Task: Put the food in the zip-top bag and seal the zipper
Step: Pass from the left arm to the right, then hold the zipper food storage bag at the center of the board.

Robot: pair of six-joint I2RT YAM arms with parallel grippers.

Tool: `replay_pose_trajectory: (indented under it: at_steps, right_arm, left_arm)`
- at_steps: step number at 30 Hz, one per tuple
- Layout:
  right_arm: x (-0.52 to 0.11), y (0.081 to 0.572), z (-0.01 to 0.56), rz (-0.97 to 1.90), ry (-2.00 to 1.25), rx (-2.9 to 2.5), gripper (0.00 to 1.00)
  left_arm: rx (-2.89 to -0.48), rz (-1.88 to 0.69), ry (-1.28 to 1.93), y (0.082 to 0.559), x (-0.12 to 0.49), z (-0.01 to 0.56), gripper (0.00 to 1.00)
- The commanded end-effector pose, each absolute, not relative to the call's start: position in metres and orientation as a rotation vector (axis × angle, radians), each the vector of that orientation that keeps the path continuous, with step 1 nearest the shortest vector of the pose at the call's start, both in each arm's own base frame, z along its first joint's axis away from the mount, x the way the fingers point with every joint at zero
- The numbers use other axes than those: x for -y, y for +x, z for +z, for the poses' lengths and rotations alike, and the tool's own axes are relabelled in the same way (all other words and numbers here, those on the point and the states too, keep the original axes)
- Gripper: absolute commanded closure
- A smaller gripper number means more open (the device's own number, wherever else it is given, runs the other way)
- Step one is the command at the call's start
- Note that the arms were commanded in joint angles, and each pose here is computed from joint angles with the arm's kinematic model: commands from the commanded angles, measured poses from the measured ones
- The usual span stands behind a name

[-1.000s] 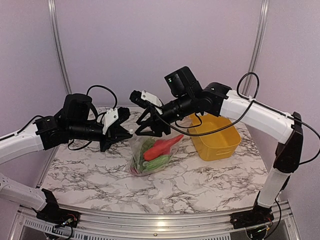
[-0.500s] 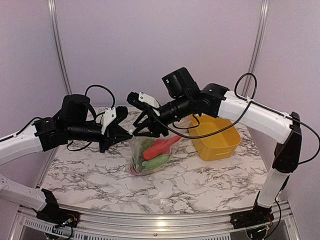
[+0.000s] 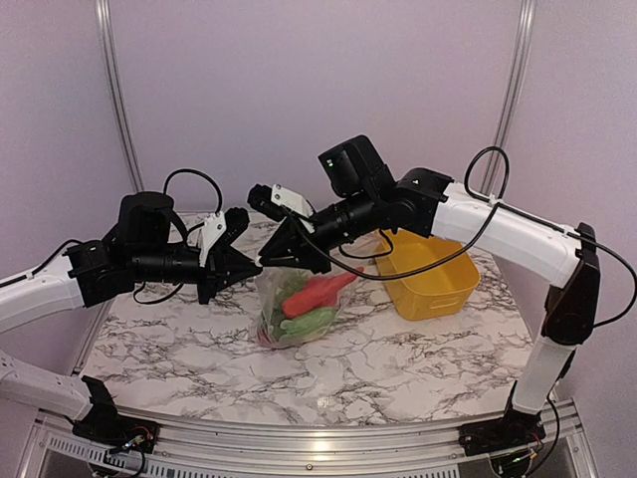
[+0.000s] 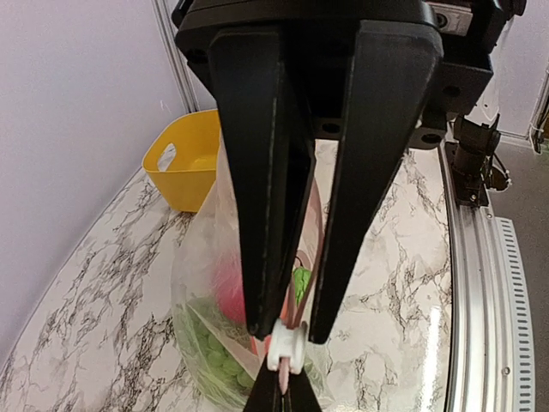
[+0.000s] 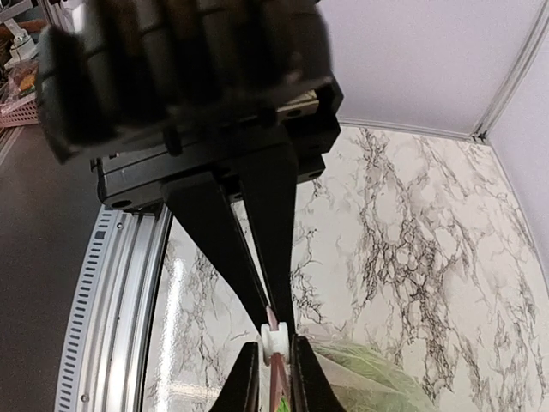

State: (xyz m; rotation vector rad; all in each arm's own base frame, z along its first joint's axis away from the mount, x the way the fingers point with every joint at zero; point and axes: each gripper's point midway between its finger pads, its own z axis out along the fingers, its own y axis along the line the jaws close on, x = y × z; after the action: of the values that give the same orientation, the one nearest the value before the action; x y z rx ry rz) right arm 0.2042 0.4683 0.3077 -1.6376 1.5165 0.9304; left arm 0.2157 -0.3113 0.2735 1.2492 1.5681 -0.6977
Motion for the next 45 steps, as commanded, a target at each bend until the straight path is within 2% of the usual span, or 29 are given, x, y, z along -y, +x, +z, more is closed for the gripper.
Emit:
replay_pose_trajectory:
  at_steps: [1,3,6,16,19,20,23,27,30,36,40,45]
  right_arm:
    - [-0.469,0.205,0.298,0.882,-1.656,-1.532,0.84]
    - [-0.468,0.208,0.296,0.857,-1.654,-1.537,0.78]
    - [-0.468,0.210,0.297,0.837,-1.652,-1.536,0.77]
    - [-0.478,0.218,0.285,0.788,-1.658,-1.556,0.79]
    - [-0.480,0.222,0.284,0.756,-1.652,-1.566,0.86]
    - [-0.480,0.225,0.287,0.739,-1.643,-1.568,0.89]
    - [-0.478,0.231,0.292,0.693,-1.620,-1.572,0.94]
    - [-0.471,0.233,0.292,0.657,-1.612,-1.586,0.97]
    - [-0.467,0.231,0.289,0.656,-1.612,-1.601,0.98]
    - [-0.464,0.227,0.287,0.677,-1.612,-1.615,0.97]
    - [-0.464,0.226,0.283,0.689,-1.611,-1.629,0.97]
    - [-0.464,0.228,0.284,0.692,-1.602,-1.634,0.97]
  left_arm:
    - [-1.503,-0.692,1.145,0.224,0.303,0.301,1.00]
    - [-1.502,-0.695,1.145,0.224,0.303,0.302,1.00]
    - [-1.504,-0.693,1.148,0.225,0.303,0.301,1.00]
    - [-1.496,-0.674,1.178,0.226,0.305,0.298,1.00]
    - [-1.498,-0.667,1.178,0.227,0.304,0.295,1.00]
    - [-1.507,-0.672,1.167,0.228,0.303,0.292,0.96]
    - [-1.517,-0.681,1.101,0.232,0.299,0.289,0.76]
    - [-1.517,-0.736,1.040,0.232,0.294,0.281,0.71]
    - [-1.527,-0.770,1.029,0.233,0.295,0.271,0.73]
    - [-1.509,-0.831,0.981,0.238,0.300,0.266,0.84]
    - [-1.491,-0.850,0.980,0.241,0.306,0.267,0.85]
    - [-1.481,-0.855,0.995,0.242,0.310,0.267,0.99]
